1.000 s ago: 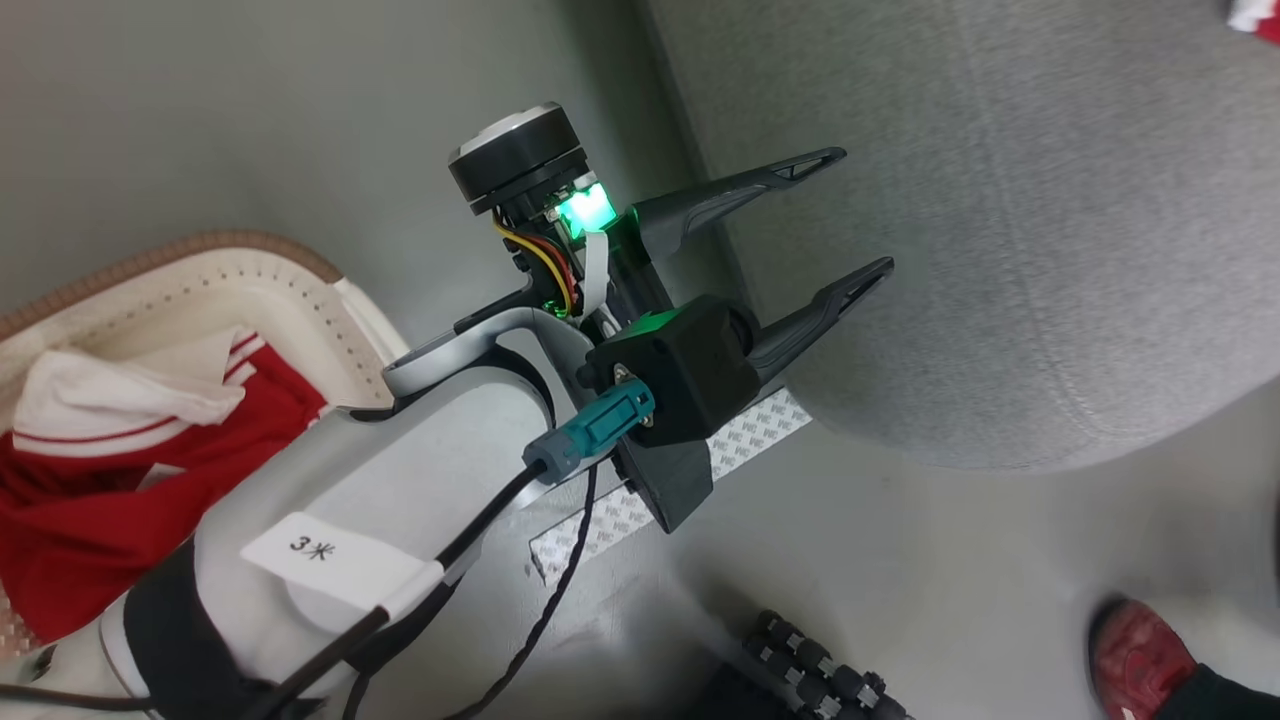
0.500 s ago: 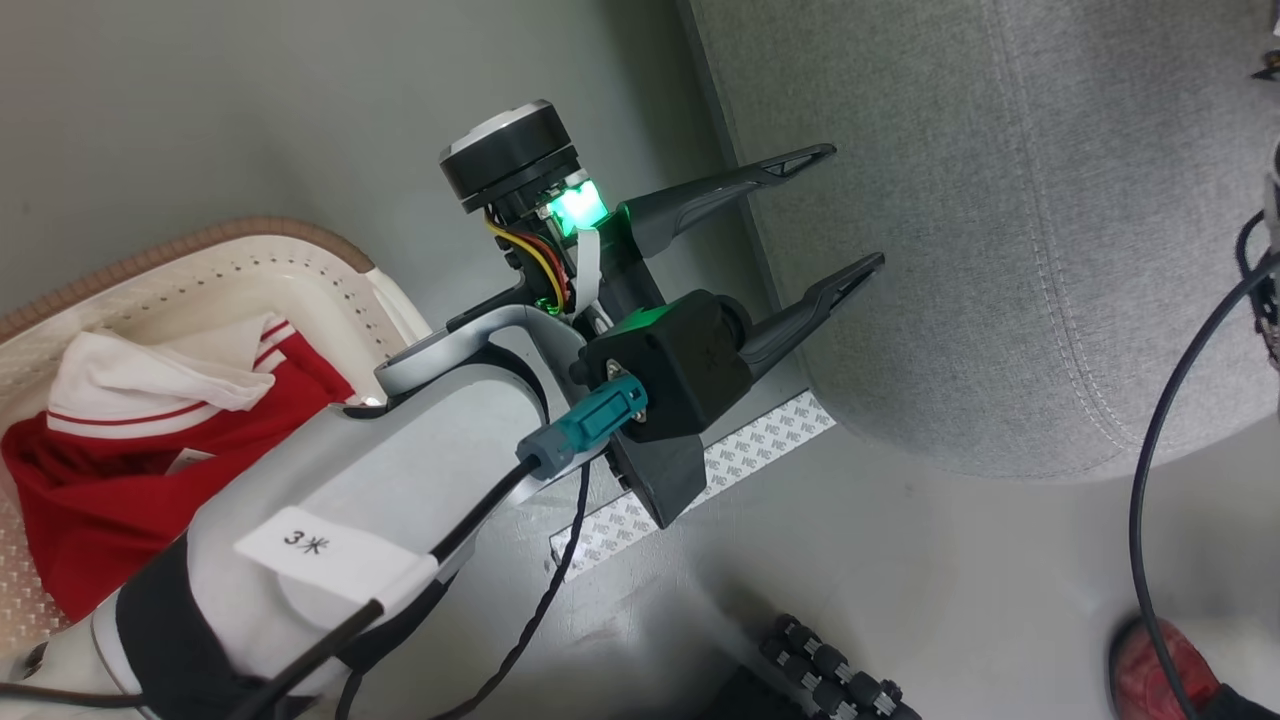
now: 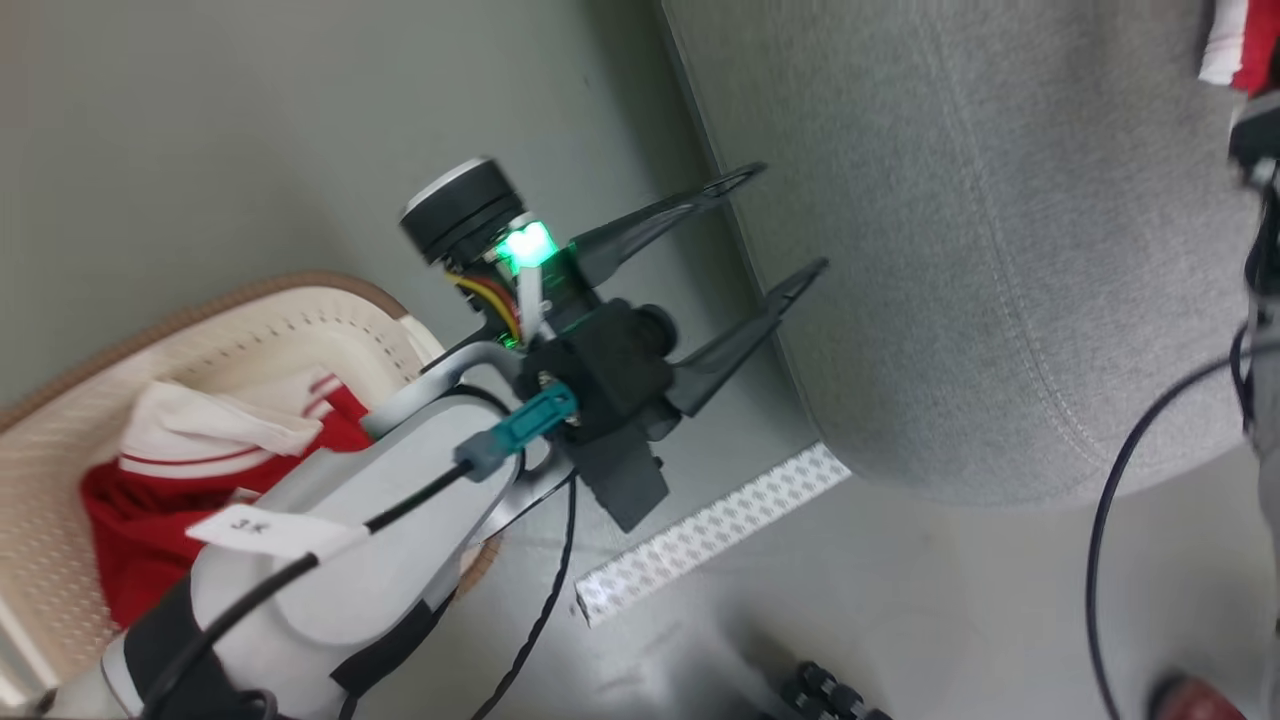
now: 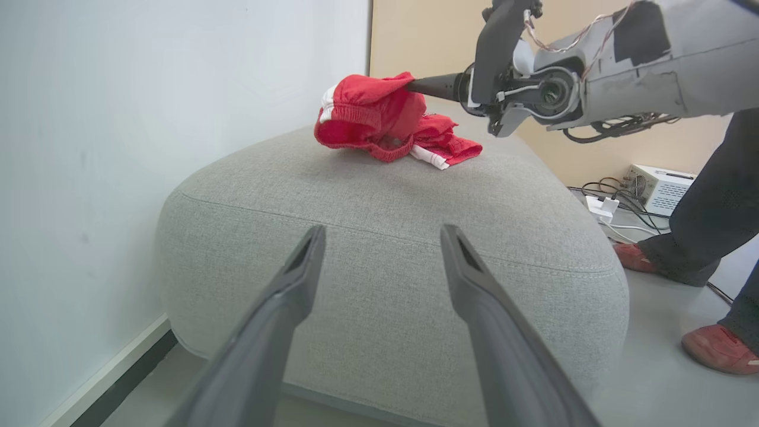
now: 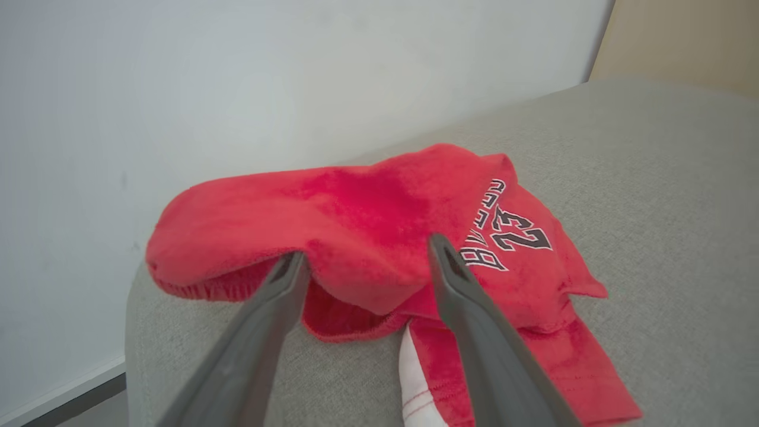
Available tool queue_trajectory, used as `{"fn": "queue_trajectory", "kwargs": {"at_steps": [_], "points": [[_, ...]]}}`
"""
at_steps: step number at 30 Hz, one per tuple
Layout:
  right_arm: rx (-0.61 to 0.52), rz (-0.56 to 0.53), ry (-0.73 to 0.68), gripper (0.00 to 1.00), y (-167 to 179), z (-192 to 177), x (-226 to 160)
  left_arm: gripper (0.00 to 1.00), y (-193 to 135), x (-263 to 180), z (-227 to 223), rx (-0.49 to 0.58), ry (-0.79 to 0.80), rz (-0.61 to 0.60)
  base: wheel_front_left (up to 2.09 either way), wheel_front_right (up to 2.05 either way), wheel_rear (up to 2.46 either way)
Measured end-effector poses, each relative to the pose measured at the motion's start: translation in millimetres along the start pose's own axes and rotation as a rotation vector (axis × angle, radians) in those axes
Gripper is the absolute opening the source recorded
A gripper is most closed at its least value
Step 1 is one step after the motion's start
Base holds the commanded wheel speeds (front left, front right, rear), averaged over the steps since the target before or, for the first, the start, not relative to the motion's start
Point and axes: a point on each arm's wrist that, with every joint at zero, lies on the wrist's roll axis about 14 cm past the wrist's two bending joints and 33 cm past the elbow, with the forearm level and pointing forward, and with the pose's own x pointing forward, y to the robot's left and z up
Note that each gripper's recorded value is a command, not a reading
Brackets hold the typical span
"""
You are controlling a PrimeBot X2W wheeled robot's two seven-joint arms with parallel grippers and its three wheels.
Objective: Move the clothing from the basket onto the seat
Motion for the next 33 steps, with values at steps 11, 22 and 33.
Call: {"fn": "queue_trajectory", "kwargs": {"at_steps": [11, 22, 33], "points": [[-0.084, 0.196, -0.050, 1.00, 67.1, 5.9, -60.8, 1.00, 18.8, -36.5, 21.2, 0.006, 0.062, 0.223, 0.00, 0.00, 0.00], [-0.009, 0.479, -0.078, 1.00, 165.7, 13.7, -129.8, 1.00, 40.2, -116.6, 49.8, 0.012, 0.141, 0.571, 0.00, 0.00, 0.00], [0.079, 0.636, -0.191, 1.00, 213.2, 54.4, -197.3, 1.00, 42.0, -219.3, 114.6, 0.077, 0.112, 0.941, 0.00, 0.00, 0.00]]}}
